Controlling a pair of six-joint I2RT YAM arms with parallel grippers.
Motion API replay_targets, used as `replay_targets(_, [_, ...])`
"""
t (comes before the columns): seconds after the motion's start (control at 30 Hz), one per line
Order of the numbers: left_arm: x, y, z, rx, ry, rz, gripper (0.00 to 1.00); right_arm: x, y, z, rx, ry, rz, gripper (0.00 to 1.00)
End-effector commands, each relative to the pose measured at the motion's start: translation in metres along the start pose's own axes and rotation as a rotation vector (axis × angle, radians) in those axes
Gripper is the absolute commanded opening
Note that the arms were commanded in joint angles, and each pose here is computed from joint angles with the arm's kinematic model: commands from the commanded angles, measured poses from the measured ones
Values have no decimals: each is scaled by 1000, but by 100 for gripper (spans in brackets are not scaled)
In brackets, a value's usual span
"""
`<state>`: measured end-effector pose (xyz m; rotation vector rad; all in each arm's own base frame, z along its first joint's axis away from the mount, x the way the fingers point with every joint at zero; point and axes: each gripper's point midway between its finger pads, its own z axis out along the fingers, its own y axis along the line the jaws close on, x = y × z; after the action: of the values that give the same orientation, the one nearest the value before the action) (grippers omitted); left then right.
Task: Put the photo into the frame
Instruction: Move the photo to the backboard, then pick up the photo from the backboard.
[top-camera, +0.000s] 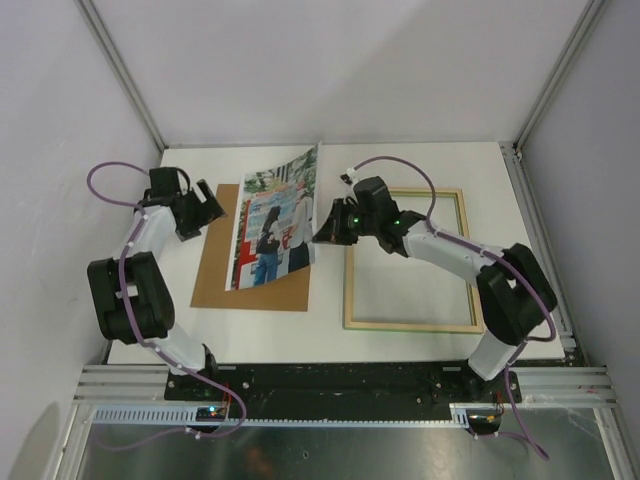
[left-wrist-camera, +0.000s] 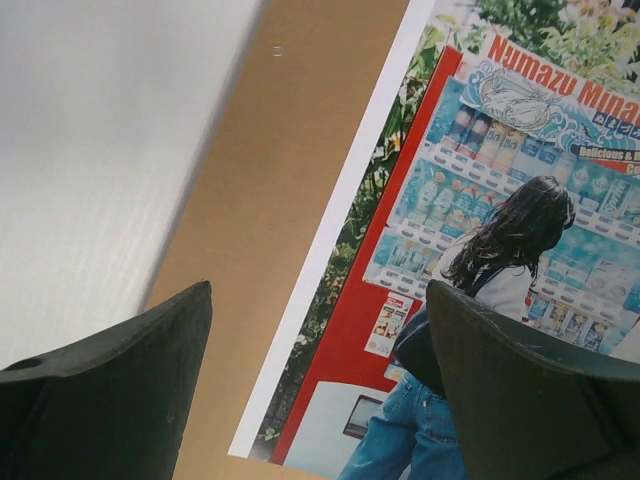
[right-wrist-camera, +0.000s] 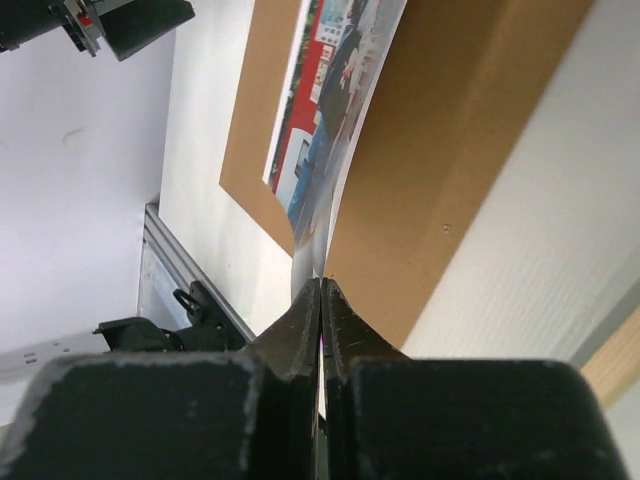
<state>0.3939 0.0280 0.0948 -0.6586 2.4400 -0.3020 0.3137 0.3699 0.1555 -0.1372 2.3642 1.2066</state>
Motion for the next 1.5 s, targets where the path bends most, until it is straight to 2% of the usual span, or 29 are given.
replay_targets(0.0, [2,-38,-19,103,-22,1,92,1,-10,-28,83,-9,-33,0])
replay_targets(0.23, [42,-94,-18,202,44,88,92,11,-64,-76,211,-39,14,0])
replay_targets(0.5, [76,-144,-9,270,108,183,91,58,-109,-118,282,-14,58,0])
replay_targets(0.57, [88,-152,-3,275,133,209,91,69,-121,-123,302,-10,70,13])
replay_targets(0.7, [111,-164,7,281,177,246,91,83,-145,-131,327,-16,116,45])
replay_targets(0.77, [119,-169,10,284,191,259,91,83,-153,-134,341,-26,127,52])
replay_targets(0.93, [130,-173,15,284,209,286,90,81,-171,-135,368,-39,149,59])
replay_targets(1.17, [144,-173,22,275,240,313,88,79,-169,-121,268,-41,191,64])
replay_targets(1.47, [156,-173,28,263,263,331,84,65,-165,-102,182,-91,222,65])
